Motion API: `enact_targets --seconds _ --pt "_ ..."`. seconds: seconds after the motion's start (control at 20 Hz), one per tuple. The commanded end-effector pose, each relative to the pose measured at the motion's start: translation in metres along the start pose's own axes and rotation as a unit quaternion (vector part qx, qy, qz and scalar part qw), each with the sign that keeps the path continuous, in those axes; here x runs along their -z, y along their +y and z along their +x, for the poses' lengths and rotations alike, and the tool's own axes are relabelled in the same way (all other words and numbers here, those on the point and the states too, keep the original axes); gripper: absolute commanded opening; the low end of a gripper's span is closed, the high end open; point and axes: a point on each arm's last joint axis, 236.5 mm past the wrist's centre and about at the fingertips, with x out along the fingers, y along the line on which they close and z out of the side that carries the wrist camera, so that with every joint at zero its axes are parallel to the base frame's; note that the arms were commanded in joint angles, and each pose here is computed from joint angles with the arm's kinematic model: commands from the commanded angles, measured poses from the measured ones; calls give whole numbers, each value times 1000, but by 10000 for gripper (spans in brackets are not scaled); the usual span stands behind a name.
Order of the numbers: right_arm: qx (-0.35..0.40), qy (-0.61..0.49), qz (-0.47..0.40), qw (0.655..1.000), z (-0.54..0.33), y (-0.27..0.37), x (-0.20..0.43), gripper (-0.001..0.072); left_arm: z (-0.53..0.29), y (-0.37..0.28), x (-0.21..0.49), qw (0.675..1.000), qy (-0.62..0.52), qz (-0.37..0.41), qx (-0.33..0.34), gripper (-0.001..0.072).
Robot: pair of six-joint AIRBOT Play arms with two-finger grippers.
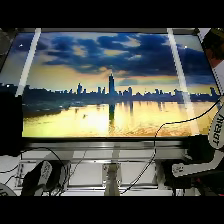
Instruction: Fold the clothes and pants, and hang the long-sleeved shirts on hangers.
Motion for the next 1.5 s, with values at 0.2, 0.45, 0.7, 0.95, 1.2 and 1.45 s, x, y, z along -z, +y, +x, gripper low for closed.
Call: enact_targets --seconds 0.2,0.45,0.7,0.95,1.2,1.45 --pt "0 0 0 1000 0 0 0 22 50 4 -8 1000 10 20 -16 302" --pt "0 0 0 1000 0 0 0 22 79 -16 -2 998 39 45 -1 559" --pt "0 0 0 1000 0 0 0 22 99 -28 8 996 68 66 4 559" --pt "0 0 0 1000 0 0 0 22 110 -34 15 994 84 70 9 528" --pt "0 0 0 1000 0 0 0 21 112 -37 17 993 88 72 11 9" --pt "0 0 0 1000 0 0 0 22 86 -59 1 995 59 68 38 8"
